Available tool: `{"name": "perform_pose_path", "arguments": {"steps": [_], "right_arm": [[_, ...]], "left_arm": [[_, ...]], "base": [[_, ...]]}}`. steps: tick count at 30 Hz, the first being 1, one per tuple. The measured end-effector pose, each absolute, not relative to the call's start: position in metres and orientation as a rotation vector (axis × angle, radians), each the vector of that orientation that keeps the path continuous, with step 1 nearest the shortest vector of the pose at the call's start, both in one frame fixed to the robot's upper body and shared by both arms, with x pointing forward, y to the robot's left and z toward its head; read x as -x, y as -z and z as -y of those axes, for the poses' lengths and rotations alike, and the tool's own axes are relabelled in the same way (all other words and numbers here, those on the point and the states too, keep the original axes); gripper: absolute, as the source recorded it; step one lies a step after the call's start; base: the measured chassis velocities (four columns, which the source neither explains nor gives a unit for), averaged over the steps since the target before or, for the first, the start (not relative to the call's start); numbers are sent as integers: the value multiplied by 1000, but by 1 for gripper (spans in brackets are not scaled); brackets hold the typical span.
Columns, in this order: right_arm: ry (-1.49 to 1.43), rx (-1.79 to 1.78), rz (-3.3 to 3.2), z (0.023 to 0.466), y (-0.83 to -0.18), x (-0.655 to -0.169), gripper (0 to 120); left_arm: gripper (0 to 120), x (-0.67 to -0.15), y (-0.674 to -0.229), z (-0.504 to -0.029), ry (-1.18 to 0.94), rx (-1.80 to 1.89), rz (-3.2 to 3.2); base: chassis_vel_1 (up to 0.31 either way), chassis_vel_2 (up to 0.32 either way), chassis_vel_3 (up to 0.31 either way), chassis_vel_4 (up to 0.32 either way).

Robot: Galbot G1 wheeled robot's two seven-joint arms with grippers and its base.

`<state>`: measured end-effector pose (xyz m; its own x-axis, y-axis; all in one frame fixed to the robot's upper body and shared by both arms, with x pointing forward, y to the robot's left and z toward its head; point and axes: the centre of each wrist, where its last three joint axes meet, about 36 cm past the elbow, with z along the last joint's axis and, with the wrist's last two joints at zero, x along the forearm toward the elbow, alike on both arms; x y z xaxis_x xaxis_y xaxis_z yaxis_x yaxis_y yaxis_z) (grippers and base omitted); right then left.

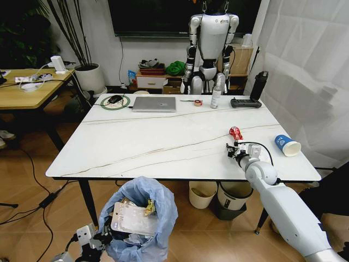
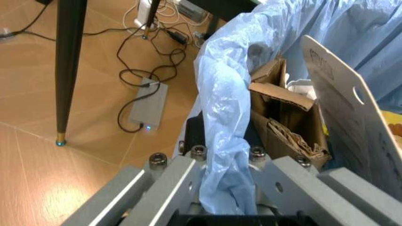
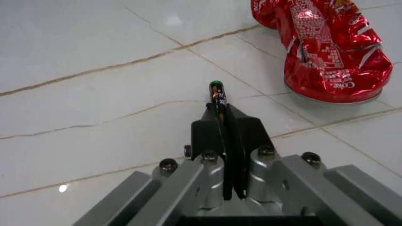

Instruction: Pick up the trash bin and place the trash from the table into it.

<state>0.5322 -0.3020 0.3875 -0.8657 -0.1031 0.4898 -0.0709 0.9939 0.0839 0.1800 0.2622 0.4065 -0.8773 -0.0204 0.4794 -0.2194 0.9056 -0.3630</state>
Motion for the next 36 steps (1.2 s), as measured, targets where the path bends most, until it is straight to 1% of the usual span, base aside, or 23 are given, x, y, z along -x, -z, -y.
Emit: {"name": "perform_pose_path", "arguments": {"steps": [6,10,12,13,19,20,22,23,24,26,27,30,36], "right_arm": [[68,-149,2626,300,-388,-524,0],[175,-266,2667,288,-405,-518,0],[237,-422,2722,276,-424,-511,0],[237,-422,2722,276,-424,-511,0],[302,-1114,2741,204,-451,-456,0],[302,-1114,2741,204,-451,-456,0],[325,-1252,2703,185,-451,-440,0],[346,-1396,2647,164,-452,-421,0],[352,-1456,2616,155,-451,-412,0],[352,-1559,2548,137,-445,-391,0],[352,-1559,2548,137,-445,-391,0],[330,-1647,2491,120,-430,-370,0],[266,-1666,2486,115,-417,-364,0]], "left_arm": [[0,-180,-407,-263,-571,-174,2591],[0,-180,-408,-263,-571,-174,2591],[0,-181,-408,-263,-573,-174,2593],[0,-181,-408,-263,-573,-174,2593],[0,-180,-408,-262,-585,-190,2593],[0,-180,-408,-262,-585,-190,2593],[0,-180,-409,-262,-587,-193,2594],[0,-181,-409,-262,-587,-195,2597],[0,-181,-409,-263,-586,-196,2599],[0,-182,-410,-263,-587,-199,2603],[0,-182,-410,-263,-587,-199,2603],[0,-183,-411,-263,-592,-203,2605],[0,-183,-412,-264,-598,-210,2607]], "base": [[0,0,0,0],[0,0,0,0],[0,0,0,0],[0,0,0,0],[0,0,0,0],[0,0,0,0],[0,0,0,0],[0,0,0,0],[0,0,0,0],[0,0,0,0],[0,0,0,0],[0,0,0,0],[0,0,0,0]]}}
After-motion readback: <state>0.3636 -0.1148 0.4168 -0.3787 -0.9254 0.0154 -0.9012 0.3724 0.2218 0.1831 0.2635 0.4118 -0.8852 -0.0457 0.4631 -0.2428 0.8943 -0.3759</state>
